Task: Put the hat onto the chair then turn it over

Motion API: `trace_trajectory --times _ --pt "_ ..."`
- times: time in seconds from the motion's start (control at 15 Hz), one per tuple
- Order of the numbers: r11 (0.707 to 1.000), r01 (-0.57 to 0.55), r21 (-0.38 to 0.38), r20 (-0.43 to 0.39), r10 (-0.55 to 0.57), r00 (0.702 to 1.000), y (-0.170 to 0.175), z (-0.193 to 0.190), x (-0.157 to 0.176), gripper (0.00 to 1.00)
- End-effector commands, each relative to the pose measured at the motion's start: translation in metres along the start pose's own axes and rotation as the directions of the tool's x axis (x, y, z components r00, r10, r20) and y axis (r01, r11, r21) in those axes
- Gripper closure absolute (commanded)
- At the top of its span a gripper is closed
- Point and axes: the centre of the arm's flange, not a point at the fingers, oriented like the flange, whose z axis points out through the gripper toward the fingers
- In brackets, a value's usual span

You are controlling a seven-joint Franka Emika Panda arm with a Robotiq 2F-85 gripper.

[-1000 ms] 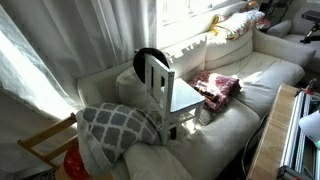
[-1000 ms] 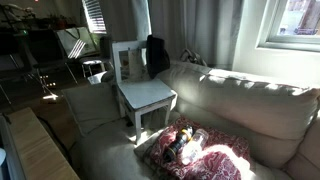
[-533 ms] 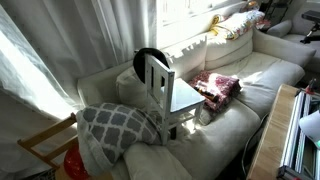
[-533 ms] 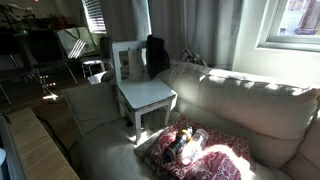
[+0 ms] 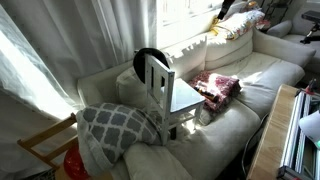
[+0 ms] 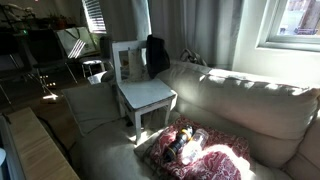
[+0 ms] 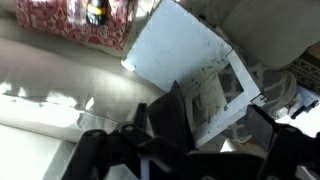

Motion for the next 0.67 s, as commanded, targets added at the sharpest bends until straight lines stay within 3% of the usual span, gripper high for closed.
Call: trace_trajectory --times 0.0,0.33,0.6 --pt "0.987 0.159 0.029 -0.133 -0.153 0.979 -0.018 0.073 0.061 0.00" --pt "0.956 0.286 0.067 -0.236 -0.263 0.935 -0.035 0.163 0.117 0.00" --pt "0.937 0.326 0.129 -0.284 -0.280 0.917 -0.038 0.203 0.147 0.00"
